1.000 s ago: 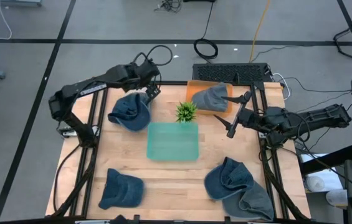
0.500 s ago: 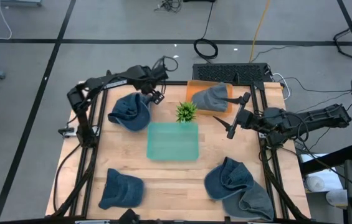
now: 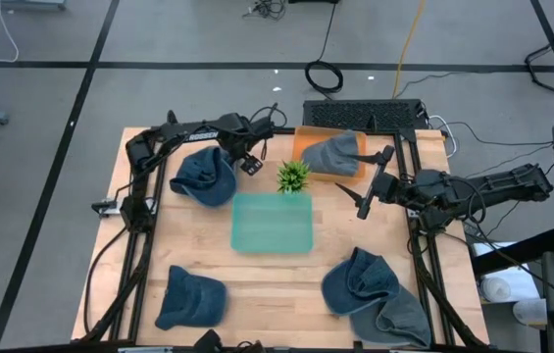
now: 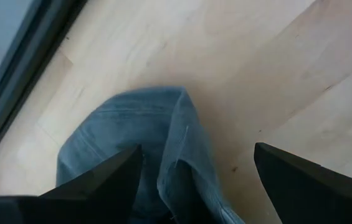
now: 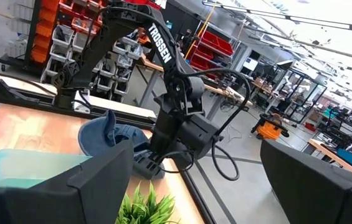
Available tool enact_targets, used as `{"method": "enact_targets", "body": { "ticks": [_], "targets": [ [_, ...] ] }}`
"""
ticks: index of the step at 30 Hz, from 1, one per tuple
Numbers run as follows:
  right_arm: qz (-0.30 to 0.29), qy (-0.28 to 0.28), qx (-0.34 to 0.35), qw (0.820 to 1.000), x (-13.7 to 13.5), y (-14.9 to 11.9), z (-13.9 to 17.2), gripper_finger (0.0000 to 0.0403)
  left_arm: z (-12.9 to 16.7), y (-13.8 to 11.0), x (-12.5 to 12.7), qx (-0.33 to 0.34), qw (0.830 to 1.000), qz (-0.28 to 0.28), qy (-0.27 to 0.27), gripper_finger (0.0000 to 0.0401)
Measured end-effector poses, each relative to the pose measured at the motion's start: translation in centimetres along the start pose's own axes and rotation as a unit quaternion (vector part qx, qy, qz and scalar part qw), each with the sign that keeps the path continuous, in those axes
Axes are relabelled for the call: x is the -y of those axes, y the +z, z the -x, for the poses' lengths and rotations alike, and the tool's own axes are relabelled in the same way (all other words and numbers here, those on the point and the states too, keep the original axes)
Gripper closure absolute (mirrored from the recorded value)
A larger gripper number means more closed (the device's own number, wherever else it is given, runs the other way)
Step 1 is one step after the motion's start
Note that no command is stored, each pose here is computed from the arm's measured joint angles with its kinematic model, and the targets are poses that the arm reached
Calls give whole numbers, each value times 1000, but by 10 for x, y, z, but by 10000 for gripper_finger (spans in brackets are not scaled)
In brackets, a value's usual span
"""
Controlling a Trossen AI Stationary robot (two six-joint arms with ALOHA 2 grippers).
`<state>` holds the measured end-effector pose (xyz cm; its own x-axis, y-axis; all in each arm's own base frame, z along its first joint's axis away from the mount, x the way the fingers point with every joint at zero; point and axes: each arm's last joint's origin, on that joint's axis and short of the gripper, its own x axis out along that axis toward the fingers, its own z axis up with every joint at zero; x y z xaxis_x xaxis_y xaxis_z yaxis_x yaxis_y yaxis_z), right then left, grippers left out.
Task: Pick & Place hat
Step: Put the top gray cap into the orange bin
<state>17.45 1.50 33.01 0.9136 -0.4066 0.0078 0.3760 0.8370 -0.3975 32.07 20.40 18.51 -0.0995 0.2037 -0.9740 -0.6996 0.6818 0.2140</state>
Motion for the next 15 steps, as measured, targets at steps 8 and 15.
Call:
{"method": "enact_targets", "body": {
  "ticks": [8,15],
  "targets": [
    [12,0,0,1000,0,0,0,64,-5,-3,-1,-27,1000,-2,-3,131],
    [13,0,0,1000,0,0,0,64,-6,-2,0,-27,1000,-1,-4,193]
  ]
}}
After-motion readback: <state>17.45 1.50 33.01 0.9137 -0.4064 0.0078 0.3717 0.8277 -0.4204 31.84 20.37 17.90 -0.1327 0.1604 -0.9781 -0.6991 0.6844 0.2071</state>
